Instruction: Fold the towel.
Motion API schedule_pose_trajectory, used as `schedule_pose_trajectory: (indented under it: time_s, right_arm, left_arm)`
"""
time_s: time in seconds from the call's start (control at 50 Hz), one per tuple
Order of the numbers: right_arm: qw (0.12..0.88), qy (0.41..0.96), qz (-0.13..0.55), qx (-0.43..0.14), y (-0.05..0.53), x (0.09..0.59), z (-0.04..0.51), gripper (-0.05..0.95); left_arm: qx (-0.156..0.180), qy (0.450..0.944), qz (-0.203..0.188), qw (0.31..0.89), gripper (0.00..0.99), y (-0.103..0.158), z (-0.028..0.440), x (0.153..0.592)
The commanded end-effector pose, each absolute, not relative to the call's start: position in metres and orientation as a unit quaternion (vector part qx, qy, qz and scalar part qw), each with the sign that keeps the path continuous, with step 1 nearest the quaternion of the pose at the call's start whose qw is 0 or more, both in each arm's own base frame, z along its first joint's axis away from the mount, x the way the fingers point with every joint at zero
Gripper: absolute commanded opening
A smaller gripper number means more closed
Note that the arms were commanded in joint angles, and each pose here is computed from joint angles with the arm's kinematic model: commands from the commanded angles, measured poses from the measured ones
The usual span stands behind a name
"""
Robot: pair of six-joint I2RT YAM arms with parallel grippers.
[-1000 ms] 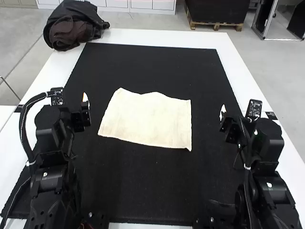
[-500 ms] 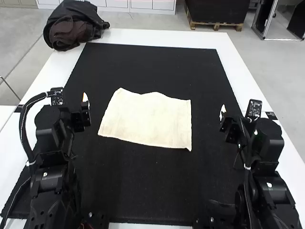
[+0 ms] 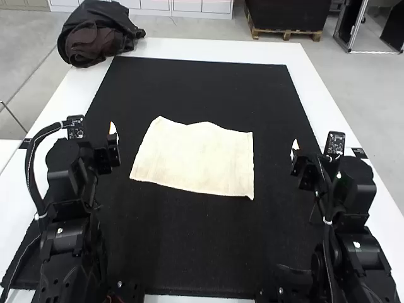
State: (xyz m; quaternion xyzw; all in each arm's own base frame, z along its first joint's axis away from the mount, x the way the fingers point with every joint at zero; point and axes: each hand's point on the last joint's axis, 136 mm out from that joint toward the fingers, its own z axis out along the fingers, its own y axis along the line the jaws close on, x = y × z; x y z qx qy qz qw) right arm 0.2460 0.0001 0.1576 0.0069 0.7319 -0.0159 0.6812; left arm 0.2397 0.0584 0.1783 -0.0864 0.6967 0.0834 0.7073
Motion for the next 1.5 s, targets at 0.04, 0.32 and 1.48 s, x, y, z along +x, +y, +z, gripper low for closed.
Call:
schedule_pose_trajectory:
  time_s: [0.04, 0.32, 1.48]
  right_arm:
    - [0.695, 0.719, -0.032, -0.01, 0.0, 0.246, 0.166, 0.92]
    - [0.774, 0.622, -0.108, -0.056, -0.003, 0.24, 0.23, 0.9]
    - [0.468, 0.883, 0.031, 0.004, 0.034, 0.364, 0.145, 0.9]
  left_arm:
    - [-0.08, 0.685, 0.105, 0.716, 0.966, 0.062, 0.186, 0.238]
    - [-0.002, 0.59, 0.197, 0.783, 0.966, 0.057, 0.249, 0.228]
    - [0.018, 0.853, 0.111, 0.51, 0.964, 0.038, 0.161, 0.387]
